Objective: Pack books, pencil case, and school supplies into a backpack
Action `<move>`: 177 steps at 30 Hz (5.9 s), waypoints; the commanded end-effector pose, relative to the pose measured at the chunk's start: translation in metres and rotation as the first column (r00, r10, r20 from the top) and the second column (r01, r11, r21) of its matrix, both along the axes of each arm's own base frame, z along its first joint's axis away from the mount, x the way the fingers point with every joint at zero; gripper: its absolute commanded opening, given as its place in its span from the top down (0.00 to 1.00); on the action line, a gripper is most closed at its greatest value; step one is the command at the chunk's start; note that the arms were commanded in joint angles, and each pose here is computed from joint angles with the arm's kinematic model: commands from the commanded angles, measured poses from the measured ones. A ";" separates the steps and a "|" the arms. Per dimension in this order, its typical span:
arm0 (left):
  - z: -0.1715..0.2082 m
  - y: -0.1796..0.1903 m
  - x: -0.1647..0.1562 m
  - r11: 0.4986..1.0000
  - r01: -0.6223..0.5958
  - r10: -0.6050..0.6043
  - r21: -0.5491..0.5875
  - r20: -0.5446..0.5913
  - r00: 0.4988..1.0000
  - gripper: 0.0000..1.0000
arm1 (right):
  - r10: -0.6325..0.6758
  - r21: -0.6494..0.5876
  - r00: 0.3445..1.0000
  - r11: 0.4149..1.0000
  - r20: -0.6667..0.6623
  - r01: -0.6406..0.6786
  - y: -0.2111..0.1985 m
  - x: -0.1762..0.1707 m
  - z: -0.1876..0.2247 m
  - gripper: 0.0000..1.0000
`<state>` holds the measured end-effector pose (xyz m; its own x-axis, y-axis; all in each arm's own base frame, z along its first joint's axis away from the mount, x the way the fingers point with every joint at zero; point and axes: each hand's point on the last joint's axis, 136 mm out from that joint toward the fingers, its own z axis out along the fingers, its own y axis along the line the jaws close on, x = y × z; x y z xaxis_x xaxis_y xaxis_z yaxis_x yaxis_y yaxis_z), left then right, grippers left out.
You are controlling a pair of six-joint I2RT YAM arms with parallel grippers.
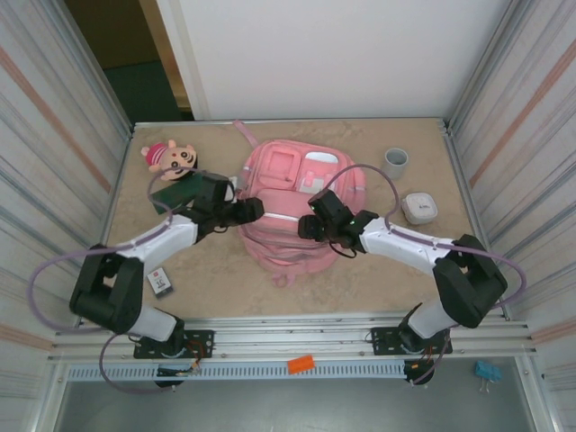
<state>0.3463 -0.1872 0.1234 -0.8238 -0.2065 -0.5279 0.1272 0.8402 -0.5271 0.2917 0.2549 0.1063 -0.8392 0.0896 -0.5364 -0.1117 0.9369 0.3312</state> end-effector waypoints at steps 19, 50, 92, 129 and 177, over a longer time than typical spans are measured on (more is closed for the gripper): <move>-0.009 0.197 0.112 0.940 -0.268 0.289 0.213 -0.074 0.954 0.21 | 0.045 0.112 0.974 0.991 0.223 -0.071 0.013 -0.007 0.082 0.39; -0.043 0.153 0.039 0.978 -0.148 0.182 0.149 -0.250 0.951 0.19 | 0.051 0.103 0.968 0.992 0.244 -0.078 0.007 -0.010 0.081 0.38; -0.071 0.135 0.094 0.086 0.710 -0.786 0.699 -0.390 0.479 0.02 | 0.098 0.094 0.963 0.988 0.252 -0.125 0.015 -0.011 0.082 0.31; -0.007 0.108 0.094 0.407 0.607 -0.732 0.683 -0.153 0.664 0.47 | 0.096 0.107 0.957 0.986 0.274 -0.130 0.012 -0.016 0.092 0.30; 0.105 0.003 0.047 0.555 -0.434 0.259 -0.709 -0.349 0.901 0.61 | 0.194 0.247 0.890 0.916 0.414 -0.315 0.074 -0.030 0.118 0.28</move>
